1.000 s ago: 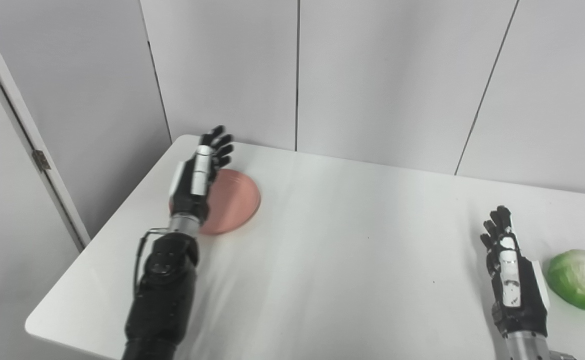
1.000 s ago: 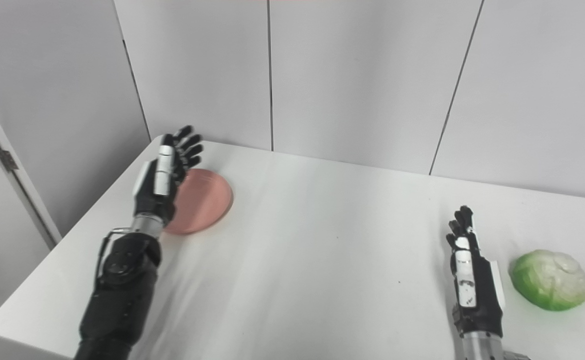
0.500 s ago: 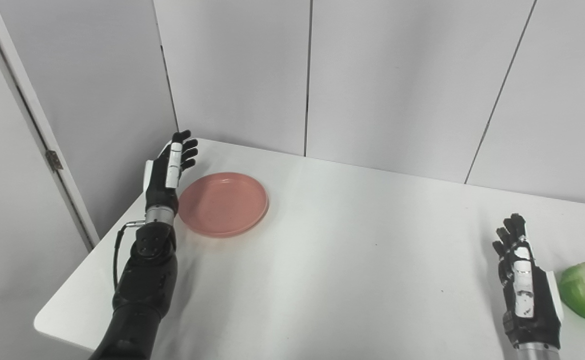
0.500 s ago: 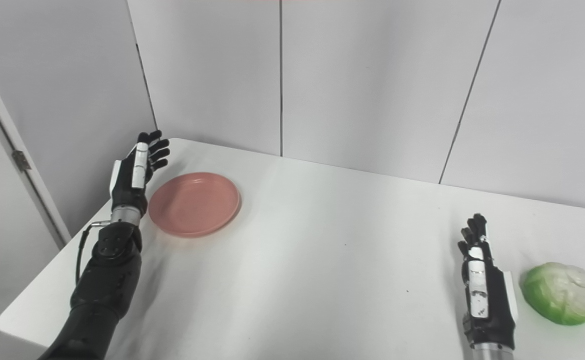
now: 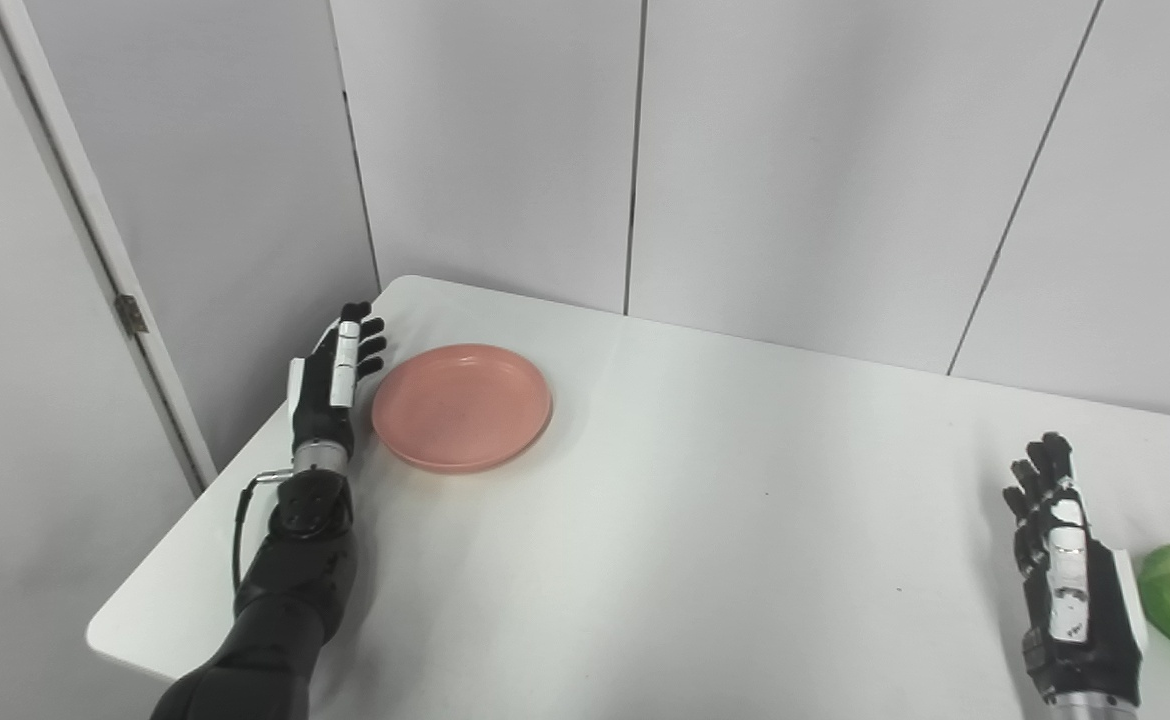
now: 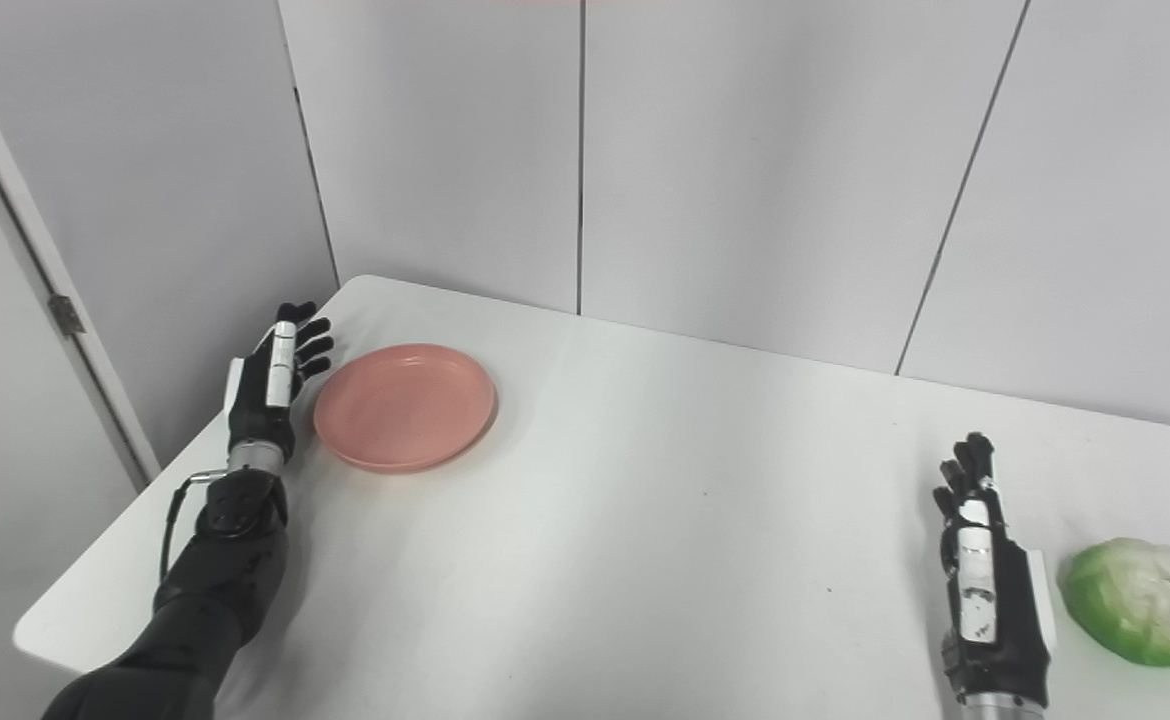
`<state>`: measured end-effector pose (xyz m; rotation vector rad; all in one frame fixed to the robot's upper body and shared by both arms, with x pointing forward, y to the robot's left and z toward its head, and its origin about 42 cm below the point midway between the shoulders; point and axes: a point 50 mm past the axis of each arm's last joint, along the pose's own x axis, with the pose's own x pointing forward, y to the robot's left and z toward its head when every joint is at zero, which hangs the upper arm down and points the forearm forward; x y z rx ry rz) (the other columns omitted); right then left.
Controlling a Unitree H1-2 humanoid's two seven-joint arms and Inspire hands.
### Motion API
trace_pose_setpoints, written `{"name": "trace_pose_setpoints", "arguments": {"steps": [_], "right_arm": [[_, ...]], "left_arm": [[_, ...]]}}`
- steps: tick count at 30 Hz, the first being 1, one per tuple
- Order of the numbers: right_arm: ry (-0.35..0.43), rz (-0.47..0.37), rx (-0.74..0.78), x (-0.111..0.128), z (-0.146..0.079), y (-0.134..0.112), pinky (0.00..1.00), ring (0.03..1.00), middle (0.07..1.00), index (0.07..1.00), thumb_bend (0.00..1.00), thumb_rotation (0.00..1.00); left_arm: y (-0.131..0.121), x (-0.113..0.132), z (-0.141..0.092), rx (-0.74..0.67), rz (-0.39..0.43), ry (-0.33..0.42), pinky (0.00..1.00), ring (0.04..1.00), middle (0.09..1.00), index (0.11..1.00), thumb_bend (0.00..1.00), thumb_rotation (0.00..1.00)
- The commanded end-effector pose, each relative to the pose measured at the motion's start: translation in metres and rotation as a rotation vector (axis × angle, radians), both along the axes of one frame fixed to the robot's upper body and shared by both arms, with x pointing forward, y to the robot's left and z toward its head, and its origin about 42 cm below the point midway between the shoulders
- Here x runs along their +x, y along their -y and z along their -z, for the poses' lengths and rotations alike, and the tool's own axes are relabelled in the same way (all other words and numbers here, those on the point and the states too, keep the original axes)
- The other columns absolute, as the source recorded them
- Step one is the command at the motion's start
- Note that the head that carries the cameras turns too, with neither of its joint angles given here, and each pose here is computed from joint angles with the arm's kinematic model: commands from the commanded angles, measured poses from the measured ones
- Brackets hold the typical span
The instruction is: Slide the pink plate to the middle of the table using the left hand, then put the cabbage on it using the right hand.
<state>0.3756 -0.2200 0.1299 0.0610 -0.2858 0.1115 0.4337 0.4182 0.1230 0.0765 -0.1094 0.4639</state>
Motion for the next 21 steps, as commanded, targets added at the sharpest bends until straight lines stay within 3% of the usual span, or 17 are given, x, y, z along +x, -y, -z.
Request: {"name": "trace_pose_setpoints", "arguments": {"steps": [1, 14, 21], "right_arm": [[-0.047, 0.014, -0.005, -0.016, 0.023, 0.009, 1.00, 1.000, 1.000, 1.000, 0.62, 1.00], [-0.046, 0.022, 0.001, -0.021, 0.020, 0.006, 1.00, 1.000, 1.000, 1.000, 0.60, 0.98], [-0.047, 0.015, -0.006, -0.020, 0.018, 0.003, 1.00, 1.000, 1.000, 1.000, 0.58, 0.98]], "left_arm": [[-0.008, 0.014, -0.025, 0.052, -0.002, 0.062, 0.80, 0.811, 0.815, 0.806, 0.76, 1.00], [0.021, 0.021, -0.004, -0.051, 0.085, 0.009, 0.90, 0.856, 0.843, 0.840, 0.76, 1.00], [0.058, 0.029, -0.003, -0.098, 0.192, 0.025, 0.87, 0.854, 0.840, 0.833, 0.76, 1.00]]}}
